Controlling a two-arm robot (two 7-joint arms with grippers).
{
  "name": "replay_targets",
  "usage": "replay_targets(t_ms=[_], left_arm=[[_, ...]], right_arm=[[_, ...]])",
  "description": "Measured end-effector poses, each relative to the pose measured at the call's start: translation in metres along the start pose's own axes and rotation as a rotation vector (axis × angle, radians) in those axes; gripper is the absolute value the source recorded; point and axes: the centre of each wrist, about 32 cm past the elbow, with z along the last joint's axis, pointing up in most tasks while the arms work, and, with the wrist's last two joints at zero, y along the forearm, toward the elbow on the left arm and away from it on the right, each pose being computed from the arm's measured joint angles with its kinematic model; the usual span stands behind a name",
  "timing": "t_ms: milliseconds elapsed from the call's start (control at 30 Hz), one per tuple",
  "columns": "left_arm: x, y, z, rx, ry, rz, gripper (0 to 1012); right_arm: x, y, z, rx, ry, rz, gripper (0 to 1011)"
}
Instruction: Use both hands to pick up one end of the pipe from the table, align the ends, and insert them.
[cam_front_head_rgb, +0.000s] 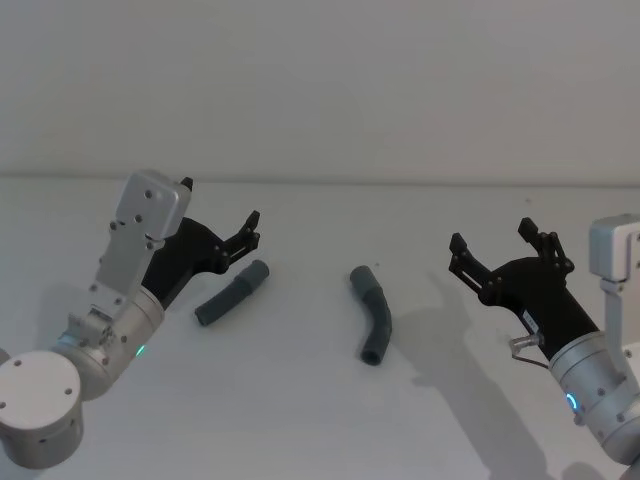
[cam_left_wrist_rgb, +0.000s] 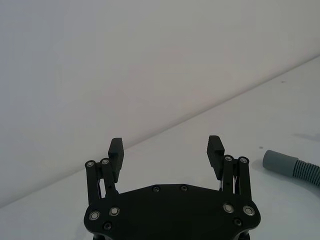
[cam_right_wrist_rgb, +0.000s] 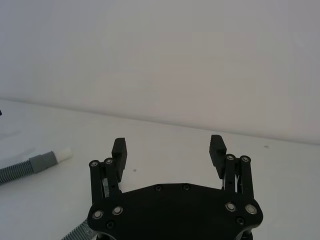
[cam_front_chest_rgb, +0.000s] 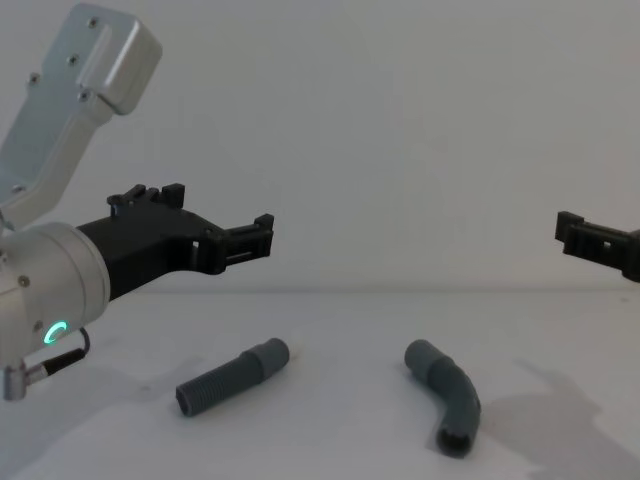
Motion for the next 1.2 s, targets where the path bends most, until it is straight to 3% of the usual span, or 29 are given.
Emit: replay_targets(t_ms=[1200], left_arm=[[-0.0002,-0.0002,0.0002,0.002,0.001,0.0,1001]], right_arm=[[0.0,0.0,0.0,0.0,0.0,0.0,1000]])
